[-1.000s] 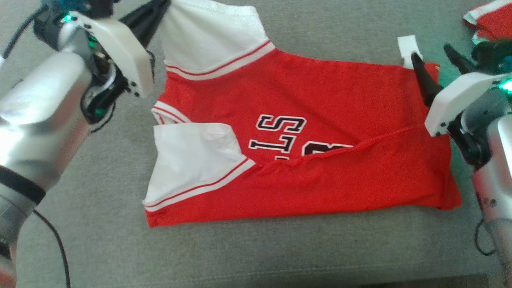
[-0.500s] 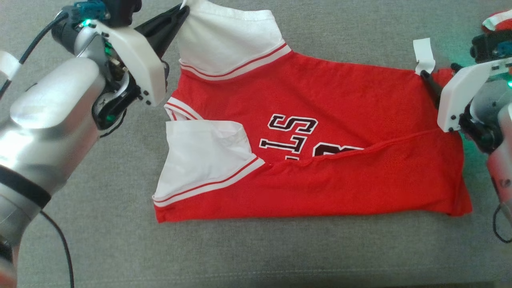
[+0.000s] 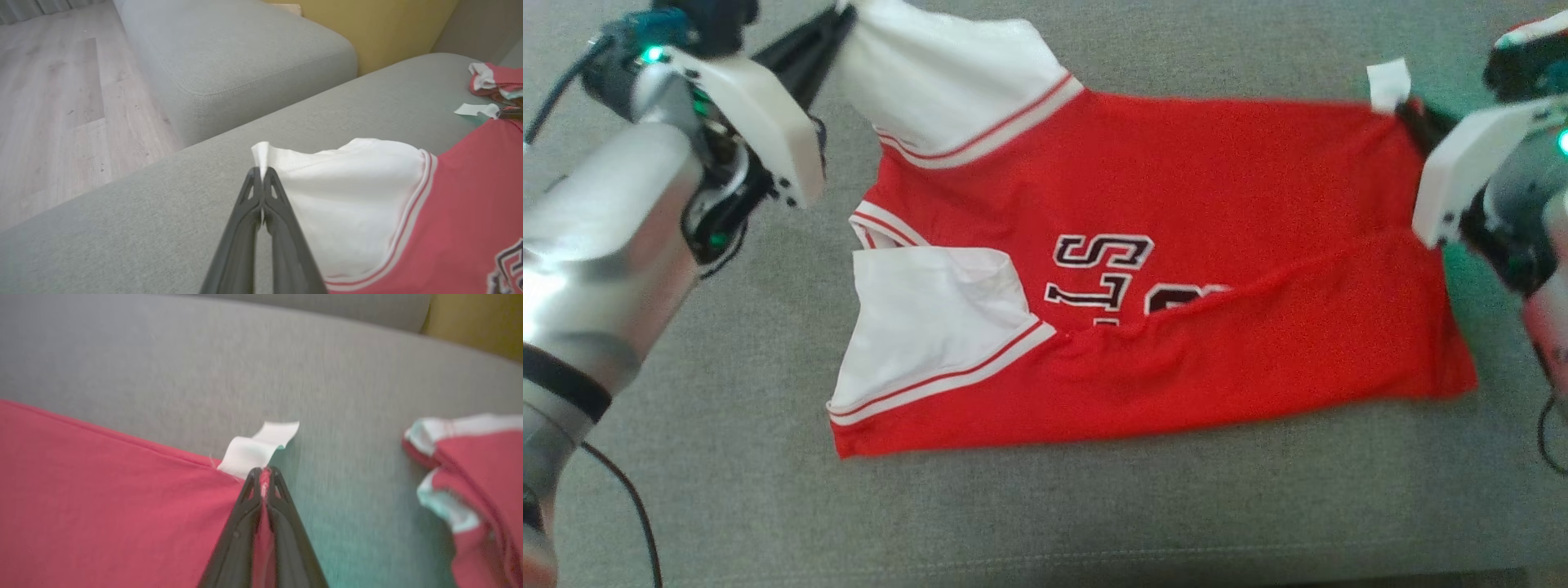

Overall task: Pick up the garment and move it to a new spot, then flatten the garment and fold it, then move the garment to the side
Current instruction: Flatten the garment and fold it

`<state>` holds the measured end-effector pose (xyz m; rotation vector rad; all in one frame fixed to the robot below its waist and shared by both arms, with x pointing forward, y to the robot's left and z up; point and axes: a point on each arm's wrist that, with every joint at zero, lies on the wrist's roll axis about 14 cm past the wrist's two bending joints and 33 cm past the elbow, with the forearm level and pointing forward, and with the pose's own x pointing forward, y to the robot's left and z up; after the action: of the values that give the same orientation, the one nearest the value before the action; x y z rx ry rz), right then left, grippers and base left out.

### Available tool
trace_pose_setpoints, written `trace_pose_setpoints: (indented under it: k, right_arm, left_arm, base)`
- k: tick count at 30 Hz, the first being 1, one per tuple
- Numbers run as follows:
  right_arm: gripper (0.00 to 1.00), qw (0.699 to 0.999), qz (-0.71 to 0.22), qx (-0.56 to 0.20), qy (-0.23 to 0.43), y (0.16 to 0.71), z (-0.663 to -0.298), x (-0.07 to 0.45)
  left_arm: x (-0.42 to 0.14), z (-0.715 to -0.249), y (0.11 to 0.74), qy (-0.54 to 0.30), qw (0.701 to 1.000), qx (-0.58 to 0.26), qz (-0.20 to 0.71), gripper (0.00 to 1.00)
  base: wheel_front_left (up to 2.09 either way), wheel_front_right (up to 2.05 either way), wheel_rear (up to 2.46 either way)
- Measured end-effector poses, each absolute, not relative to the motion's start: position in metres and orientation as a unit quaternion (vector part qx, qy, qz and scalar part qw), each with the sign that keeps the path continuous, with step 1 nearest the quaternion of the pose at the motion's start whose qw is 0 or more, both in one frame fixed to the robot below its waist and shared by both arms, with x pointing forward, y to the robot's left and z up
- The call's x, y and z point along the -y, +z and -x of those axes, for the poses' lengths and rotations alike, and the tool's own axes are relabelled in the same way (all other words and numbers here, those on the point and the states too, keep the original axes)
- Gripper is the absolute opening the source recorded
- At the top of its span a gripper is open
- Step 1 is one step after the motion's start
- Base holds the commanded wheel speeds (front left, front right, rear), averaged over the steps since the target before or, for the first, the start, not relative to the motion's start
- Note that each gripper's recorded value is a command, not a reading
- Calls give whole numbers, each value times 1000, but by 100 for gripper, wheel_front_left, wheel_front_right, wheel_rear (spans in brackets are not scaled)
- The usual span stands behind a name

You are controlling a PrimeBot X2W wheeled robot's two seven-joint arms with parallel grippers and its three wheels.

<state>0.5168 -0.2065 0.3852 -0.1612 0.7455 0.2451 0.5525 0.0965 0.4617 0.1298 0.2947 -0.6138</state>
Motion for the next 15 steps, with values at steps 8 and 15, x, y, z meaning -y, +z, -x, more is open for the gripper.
trace_pose_setpoints:
  k: [8,15]
  right_arm:
    - [0,961,83,-225,139,452,-581,189]
    - [0,977,87,-139,136,487,-623,187]
  left_arm:
    - [-119,-582,474,-256,958,-109,-68,0]
    - [-131,-616,504,-217,972,-61,-69,0]
  base:
    - [0,0,0]
    - [0,0,0]
